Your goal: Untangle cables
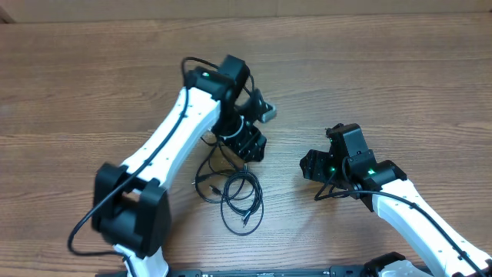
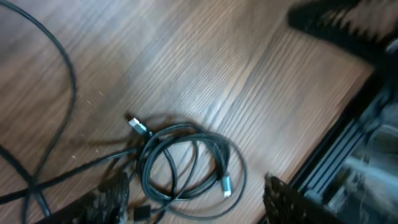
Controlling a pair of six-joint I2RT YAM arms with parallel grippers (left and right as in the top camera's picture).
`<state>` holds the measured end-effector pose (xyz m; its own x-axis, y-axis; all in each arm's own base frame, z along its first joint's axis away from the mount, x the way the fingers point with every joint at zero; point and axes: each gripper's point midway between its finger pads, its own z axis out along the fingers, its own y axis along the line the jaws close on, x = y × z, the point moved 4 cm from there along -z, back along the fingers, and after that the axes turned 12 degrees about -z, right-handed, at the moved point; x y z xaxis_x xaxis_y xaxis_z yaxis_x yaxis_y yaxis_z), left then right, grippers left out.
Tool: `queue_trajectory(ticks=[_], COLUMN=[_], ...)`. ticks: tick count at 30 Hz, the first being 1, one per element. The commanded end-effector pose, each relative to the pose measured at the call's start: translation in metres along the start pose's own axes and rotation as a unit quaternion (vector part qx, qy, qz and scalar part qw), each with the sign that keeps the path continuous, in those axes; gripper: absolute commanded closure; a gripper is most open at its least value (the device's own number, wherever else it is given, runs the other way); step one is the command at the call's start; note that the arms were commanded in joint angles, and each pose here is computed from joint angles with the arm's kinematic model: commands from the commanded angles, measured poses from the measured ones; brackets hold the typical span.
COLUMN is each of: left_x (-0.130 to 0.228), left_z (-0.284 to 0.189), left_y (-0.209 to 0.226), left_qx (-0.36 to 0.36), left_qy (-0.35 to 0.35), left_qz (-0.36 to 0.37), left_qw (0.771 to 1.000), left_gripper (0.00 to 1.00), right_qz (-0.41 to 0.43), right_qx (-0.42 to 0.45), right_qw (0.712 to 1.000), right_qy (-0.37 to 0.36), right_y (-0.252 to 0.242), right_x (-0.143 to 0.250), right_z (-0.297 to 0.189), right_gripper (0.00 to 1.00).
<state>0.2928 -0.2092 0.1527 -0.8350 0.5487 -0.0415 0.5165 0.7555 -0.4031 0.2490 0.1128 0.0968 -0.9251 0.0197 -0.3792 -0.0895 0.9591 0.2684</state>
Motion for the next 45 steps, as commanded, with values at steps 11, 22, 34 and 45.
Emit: queue_trajectory(ticks=[11,22,34,45], left_x=[0.018,0.052,0.078,0.055], left_z=[0.026,-0.003,-0.023,0.045], left_y=[0.022,0.006,0.008,0.039], left_qx=[-0.079,-0.079,-0.138,-0.143], left_qy=[0.097,0.114,-0.125,-0.140], left_qz=[0.005,-0.023,-0.016,0.048], left_qw=[0.992,0.990,0.982,0.979], left_gripper=[0.47,0.61,0.44,0.55], right_qz=[0.014,0.168,0.228,0.229], right_qx=[0.007,0.083,0.103,0.089], right_qw=[1.000,0.981,0.964,0.966], right_qy=[-0.007,0.054,0.085,0.080], right_y=[0.000,-0.073,-0.098,-0.095], right_x=[-0.005,0.013,0.026,0.023], right_z=[-0.004,-0.023,-0.037,-0.036], right_gripper=[0.35,0.32,0.12,0.12])
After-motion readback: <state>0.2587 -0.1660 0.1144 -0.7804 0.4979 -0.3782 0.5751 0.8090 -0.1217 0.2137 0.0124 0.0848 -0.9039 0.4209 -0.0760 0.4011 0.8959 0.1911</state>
